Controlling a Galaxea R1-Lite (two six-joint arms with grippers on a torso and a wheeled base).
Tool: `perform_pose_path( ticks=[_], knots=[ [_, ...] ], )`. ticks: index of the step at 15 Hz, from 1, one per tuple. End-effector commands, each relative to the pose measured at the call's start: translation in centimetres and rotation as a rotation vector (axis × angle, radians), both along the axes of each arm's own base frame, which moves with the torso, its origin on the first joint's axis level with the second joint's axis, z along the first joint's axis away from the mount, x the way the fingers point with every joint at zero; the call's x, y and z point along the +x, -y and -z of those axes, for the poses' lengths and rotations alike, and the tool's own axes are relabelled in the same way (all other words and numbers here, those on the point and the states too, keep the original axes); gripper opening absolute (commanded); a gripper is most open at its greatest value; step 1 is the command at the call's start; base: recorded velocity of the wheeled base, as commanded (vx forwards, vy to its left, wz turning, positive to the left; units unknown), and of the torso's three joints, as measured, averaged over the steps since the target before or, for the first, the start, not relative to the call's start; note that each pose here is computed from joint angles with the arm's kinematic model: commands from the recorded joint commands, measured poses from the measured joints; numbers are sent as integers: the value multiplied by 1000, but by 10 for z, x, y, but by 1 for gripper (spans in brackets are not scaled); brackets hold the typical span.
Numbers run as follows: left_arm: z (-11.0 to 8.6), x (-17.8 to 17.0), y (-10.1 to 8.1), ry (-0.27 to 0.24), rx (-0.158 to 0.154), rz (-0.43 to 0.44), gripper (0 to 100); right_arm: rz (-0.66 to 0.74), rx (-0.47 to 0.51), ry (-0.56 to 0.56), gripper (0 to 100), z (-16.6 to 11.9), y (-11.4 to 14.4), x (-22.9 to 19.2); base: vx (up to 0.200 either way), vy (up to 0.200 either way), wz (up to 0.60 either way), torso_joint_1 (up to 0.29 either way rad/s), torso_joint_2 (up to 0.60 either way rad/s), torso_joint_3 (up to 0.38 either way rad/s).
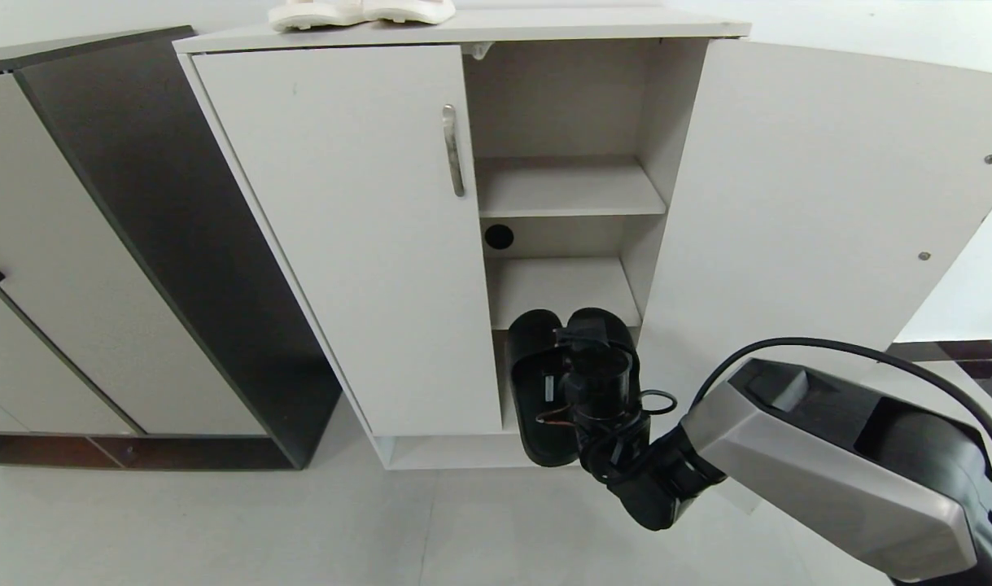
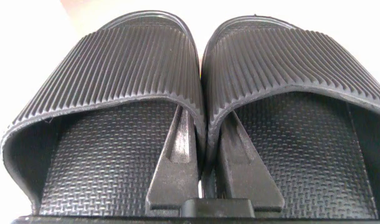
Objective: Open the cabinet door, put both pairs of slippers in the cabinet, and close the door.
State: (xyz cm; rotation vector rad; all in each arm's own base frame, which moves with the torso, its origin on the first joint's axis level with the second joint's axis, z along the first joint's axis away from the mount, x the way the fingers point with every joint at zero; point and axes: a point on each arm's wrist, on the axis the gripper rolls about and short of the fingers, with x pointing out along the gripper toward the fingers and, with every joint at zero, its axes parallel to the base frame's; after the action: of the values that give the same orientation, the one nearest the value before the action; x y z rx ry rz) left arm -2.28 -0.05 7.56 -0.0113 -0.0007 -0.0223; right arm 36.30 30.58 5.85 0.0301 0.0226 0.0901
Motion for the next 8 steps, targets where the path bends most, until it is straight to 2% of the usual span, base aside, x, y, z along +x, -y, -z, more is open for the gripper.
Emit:
perform_pose_path(
  ticks=[1, 8],
  knots=[
    [0, 0, 0, -1, -1, -1, 0, 3, -18, -9, 0, 2, 4, -5, 0, 0, 0, 0, 0, 0],
    [0, 0, 0, -1, -1, 1, 0, 5, -21, -19, 0, 1, 6, -7, 0, 0, 0, 0, 0, 0]
  ],
)
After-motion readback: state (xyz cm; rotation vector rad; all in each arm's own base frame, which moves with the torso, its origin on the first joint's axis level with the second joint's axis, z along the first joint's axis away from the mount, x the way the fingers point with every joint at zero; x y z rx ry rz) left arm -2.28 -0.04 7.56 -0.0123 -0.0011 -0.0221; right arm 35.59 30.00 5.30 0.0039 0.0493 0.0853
